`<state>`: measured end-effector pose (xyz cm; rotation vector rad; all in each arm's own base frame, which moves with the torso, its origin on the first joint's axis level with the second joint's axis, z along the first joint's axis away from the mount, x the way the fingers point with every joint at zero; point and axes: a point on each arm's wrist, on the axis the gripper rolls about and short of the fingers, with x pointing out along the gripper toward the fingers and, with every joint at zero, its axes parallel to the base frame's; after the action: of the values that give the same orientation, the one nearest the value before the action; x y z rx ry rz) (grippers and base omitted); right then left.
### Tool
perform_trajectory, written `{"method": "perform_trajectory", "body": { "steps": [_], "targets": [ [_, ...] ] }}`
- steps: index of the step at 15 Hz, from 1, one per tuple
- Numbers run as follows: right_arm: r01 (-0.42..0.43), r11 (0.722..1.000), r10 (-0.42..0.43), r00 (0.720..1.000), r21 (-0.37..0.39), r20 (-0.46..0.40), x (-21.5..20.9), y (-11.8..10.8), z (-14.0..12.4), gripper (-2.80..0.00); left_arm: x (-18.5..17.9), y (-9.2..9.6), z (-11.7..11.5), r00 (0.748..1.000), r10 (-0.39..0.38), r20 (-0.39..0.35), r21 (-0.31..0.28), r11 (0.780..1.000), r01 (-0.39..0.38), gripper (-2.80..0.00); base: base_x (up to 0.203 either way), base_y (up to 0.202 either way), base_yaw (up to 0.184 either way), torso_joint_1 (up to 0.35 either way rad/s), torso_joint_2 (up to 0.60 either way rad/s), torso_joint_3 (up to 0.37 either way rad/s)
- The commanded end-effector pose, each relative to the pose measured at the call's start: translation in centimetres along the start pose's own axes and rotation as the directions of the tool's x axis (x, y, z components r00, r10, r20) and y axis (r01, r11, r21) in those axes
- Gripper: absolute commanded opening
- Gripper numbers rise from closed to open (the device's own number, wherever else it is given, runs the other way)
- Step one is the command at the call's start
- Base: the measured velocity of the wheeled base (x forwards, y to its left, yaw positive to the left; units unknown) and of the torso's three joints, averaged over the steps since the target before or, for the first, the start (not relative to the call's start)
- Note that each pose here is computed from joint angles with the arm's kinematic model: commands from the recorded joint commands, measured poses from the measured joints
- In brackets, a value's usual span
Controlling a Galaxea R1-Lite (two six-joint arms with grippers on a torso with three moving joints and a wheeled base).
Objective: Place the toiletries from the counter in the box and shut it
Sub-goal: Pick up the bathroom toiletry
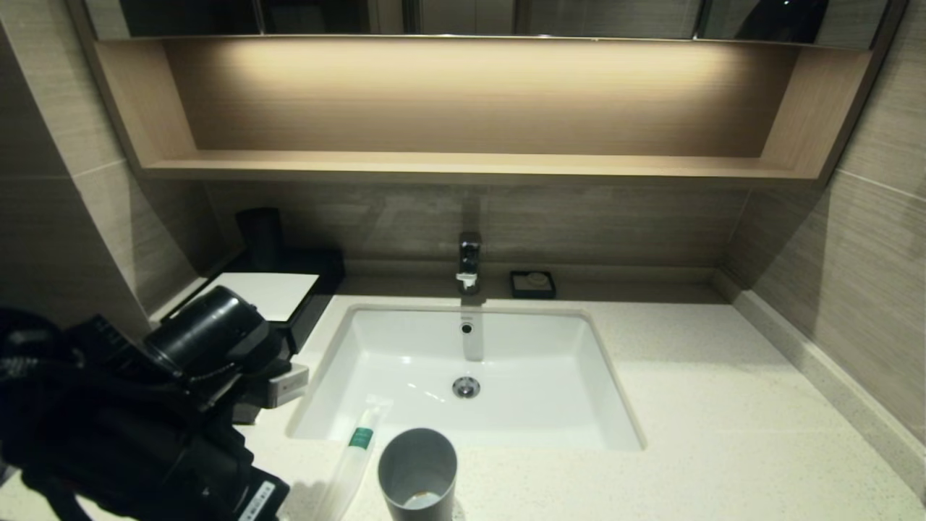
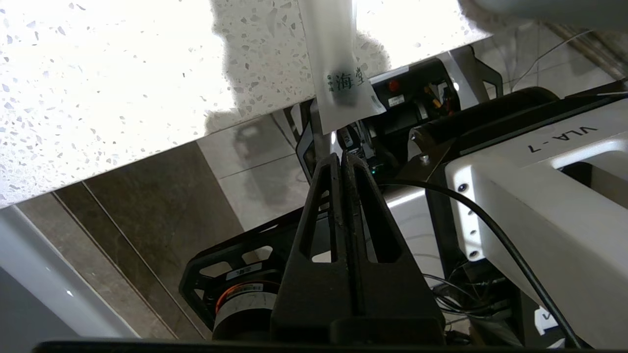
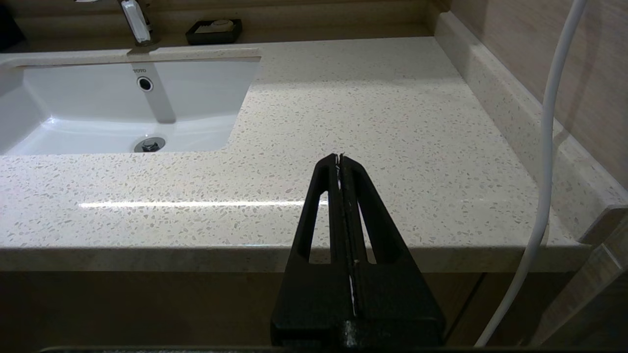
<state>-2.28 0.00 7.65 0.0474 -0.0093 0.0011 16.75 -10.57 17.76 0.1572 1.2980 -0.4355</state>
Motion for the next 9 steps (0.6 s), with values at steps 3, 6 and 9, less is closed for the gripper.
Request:
{"method": "perform_trajectory", "body": {
  "steps": [3,6,9],
  "targets": [
    [-0.001,1.0,0.001,1.0,0.0,-0.002,0.0,0.0,0.0,-2.8,0.4,-0.5,-0.2,1.0,0.009,-0.025,0.021,1.0,-0.008,-2.8,0.0,0.0,0.0,0.0,0.0,0.0],
    [0.001,1.0,-0.001,1.0,0.0,0.0,0.0,0.0,0.0,-2.8,0.7,-0.7,-0.4,0.999,0.012,-0.038,0.036,0.999,-0.01,-2.8,0.0,0.0,0.0,0.0,0.0,0.0],
    [0.0,1.0,0.0,1.0,0.0,-0.002,0.0,0.0,0.0,-2.8,1.3,-1.0,-0.4,0.998,0.021,-0.064,0.031,0.999,-0.019,-2.8,0.0,0.0,0.0,0.0,0.0,0.0]
  ]
}}
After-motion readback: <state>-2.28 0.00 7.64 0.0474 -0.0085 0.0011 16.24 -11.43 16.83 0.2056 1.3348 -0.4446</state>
